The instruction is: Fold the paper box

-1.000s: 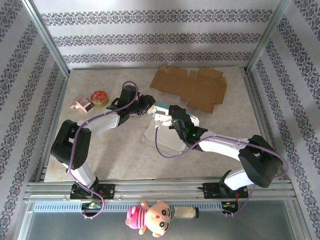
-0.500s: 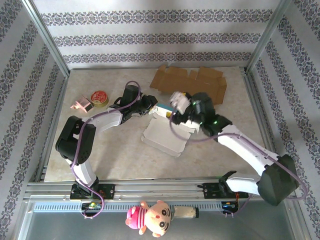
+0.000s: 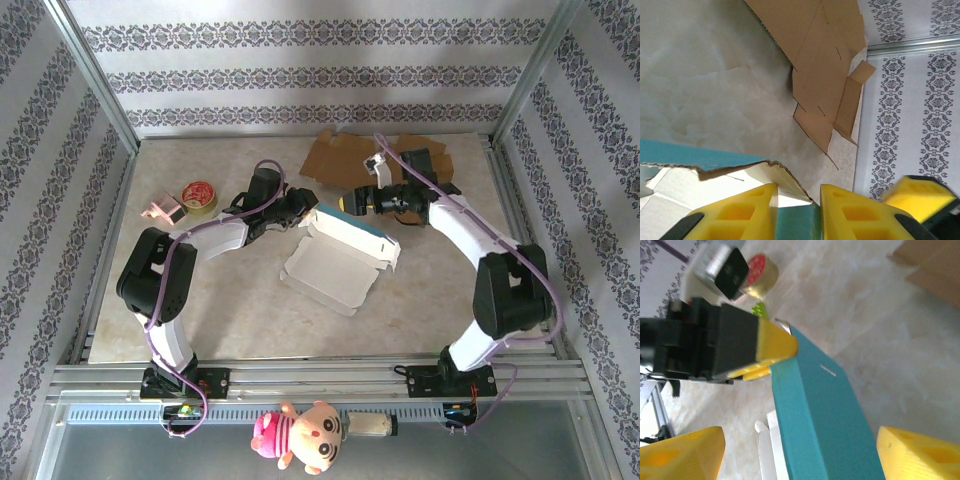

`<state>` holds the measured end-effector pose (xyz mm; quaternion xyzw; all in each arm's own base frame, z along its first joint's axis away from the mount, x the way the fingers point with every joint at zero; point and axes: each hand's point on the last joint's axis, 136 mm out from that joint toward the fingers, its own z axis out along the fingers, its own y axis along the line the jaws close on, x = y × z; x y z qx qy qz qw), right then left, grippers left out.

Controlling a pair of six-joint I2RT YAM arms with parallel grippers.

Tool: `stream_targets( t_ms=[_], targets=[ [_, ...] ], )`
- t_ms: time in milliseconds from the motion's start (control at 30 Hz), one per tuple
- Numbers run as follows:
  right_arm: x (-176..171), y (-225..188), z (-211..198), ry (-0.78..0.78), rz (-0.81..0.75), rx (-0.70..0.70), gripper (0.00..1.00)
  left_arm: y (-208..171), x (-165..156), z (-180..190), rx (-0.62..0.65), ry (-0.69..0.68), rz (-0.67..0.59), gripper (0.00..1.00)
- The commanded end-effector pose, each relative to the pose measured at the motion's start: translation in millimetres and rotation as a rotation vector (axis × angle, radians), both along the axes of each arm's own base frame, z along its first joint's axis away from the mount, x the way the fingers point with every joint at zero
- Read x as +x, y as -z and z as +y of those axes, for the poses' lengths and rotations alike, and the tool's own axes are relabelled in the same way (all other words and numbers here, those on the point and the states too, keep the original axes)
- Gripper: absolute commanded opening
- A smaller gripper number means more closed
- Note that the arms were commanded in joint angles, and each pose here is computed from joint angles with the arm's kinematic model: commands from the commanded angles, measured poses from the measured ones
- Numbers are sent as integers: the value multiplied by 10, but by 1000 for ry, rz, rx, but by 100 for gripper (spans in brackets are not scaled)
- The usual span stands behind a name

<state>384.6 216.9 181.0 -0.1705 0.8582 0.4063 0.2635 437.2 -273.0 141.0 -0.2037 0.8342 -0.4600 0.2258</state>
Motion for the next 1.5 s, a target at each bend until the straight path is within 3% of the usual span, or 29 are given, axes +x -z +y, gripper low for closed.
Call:
stream_targets(
  t_ms=[0,300,600,867,1133,1333,1467],
  targets=[
    [-7,-41,83,-31,73,51,79,70,28,-75,3,23,-5,27],
    [-21,336,172,-74,197,34,71,103,33,-115,-12,29,1,27],
    [-46,545,188,-69,225,-31,65,100,11,-103,-6,28,-2,28],
    [-73,592,127,-49,222,-74,63,30,-3,19,63,8,-70,43],
    [-106,557,135,-52,203,-93,63,-213,-37,93,112,22,-183,48],
    [-120,530,135,-54,195,-95,63,-396,-228,410,251,-21,-353,49],
    [-128,525,138,-57,191,-97,63,-311,-521,580,443,53,-439,48]
  ],
)
